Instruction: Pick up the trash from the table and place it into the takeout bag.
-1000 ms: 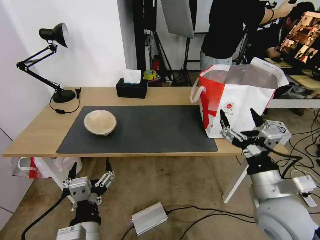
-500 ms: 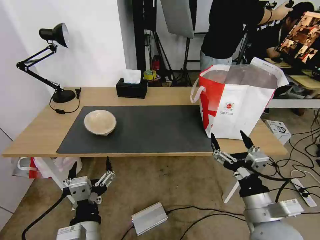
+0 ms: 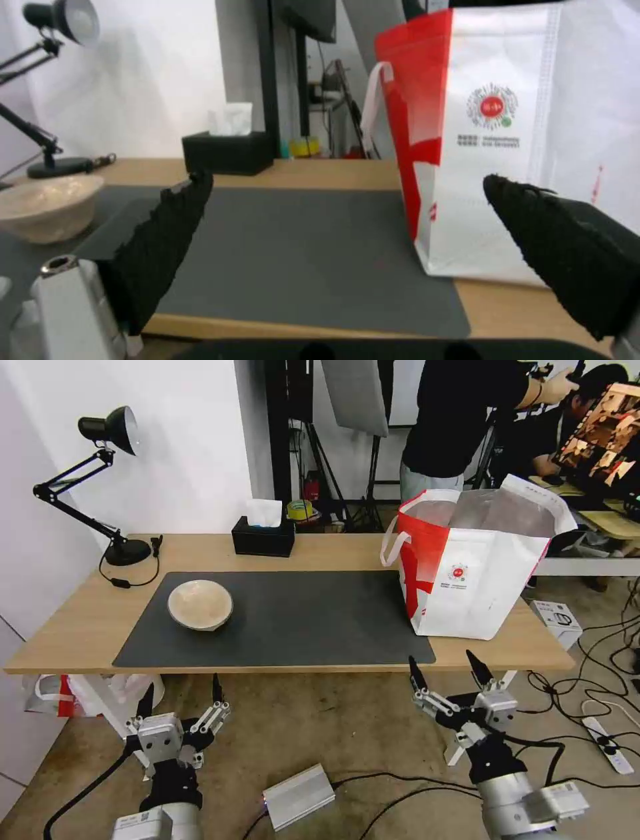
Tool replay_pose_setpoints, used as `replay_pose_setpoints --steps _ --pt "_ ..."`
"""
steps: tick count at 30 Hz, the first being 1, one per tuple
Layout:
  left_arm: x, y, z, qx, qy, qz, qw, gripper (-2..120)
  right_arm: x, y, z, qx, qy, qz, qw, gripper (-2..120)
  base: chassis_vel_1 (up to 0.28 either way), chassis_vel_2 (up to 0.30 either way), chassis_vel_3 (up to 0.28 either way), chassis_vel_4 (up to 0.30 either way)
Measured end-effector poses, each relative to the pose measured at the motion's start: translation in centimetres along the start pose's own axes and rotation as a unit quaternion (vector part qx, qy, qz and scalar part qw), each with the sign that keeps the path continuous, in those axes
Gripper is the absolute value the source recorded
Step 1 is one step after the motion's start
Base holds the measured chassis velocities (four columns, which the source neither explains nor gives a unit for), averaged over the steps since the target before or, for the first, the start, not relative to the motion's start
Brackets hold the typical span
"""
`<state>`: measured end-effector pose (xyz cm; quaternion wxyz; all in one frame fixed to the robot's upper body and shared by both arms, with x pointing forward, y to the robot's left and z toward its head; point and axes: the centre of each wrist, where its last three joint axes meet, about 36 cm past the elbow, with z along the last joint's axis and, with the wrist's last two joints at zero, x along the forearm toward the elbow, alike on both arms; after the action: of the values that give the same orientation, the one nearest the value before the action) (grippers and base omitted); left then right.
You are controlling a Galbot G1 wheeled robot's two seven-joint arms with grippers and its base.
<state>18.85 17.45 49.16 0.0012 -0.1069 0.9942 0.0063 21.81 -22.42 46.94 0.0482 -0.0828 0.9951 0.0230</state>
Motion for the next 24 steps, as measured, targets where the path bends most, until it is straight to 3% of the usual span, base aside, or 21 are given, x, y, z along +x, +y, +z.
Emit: replay_pose_setpoints --steps 24 --pt "-0.05 0.09 0.01 -0.001 -0.001 -0.001 1.0 100 0.95 0.61 0.81 0.002 0.032 0.018 0.999 100 0.0 0.0 0.0 0.0"
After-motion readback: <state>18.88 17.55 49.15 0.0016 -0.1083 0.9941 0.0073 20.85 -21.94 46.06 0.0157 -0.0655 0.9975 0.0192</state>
